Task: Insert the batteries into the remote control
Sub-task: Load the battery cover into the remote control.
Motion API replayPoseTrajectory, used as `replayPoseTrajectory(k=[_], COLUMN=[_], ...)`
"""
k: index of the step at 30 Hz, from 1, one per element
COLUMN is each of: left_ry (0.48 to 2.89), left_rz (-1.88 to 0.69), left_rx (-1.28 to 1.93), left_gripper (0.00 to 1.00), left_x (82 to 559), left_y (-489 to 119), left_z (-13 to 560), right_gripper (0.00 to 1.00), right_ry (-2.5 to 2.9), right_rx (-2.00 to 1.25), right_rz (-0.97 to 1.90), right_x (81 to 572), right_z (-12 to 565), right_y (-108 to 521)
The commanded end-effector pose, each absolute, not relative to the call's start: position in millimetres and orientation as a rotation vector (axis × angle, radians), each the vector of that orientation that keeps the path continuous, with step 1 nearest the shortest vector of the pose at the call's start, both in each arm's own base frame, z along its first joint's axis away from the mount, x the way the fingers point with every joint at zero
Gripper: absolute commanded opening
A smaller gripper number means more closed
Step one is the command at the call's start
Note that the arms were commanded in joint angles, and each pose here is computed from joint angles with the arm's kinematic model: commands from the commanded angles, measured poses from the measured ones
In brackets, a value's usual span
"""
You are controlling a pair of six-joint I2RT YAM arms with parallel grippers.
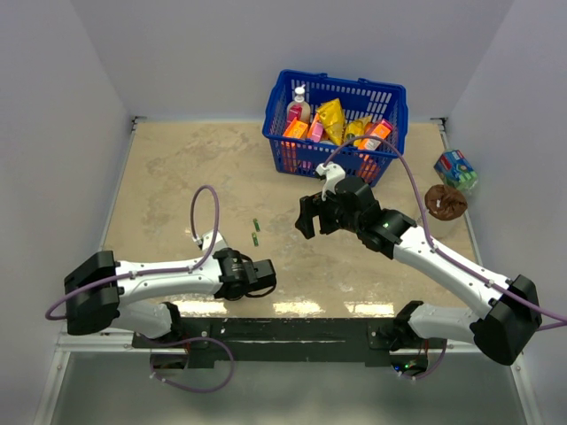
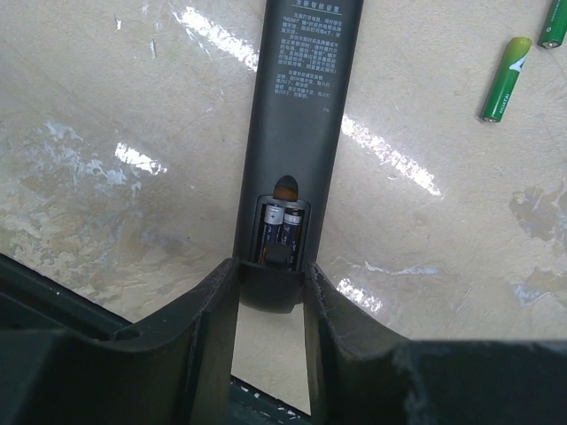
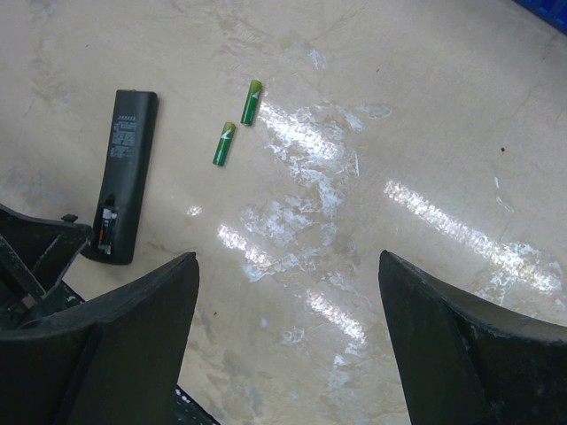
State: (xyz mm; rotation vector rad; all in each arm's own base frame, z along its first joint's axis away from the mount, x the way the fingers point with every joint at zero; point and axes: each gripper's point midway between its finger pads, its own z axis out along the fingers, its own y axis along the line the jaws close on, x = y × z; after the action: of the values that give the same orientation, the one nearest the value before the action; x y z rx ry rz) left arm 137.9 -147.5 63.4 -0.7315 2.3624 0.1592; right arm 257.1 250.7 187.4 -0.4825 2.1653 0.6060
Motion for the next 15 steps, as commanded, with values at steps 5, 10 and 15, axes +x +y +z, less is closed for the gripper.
replayPoseTrajectory(k=[5,10,15], left_ry=[2.3,2.281,2.271], left_rz=[0.161,0.129,0.116], left_rx=[-0.737,-0.737,-0.738], left_gripper=[0.0,0.0,0.0], left_x=[145.1,149.6,151.7], left_y=[-146.7,-149.9,-151.6], left_z=[70.8,73.5,74.9], right_gripper=[0.85,0.85,0.85], right_ry=[2.099,2.101,2.101], right_rx=[-0.5,-0.5,-0.501], right_rz=[0.634,0.634,0.635], right_x=[258.7,258.5,258.3], right_z=[204.8,204.1,204.1], right_y=[256.4,256.2,256.4])
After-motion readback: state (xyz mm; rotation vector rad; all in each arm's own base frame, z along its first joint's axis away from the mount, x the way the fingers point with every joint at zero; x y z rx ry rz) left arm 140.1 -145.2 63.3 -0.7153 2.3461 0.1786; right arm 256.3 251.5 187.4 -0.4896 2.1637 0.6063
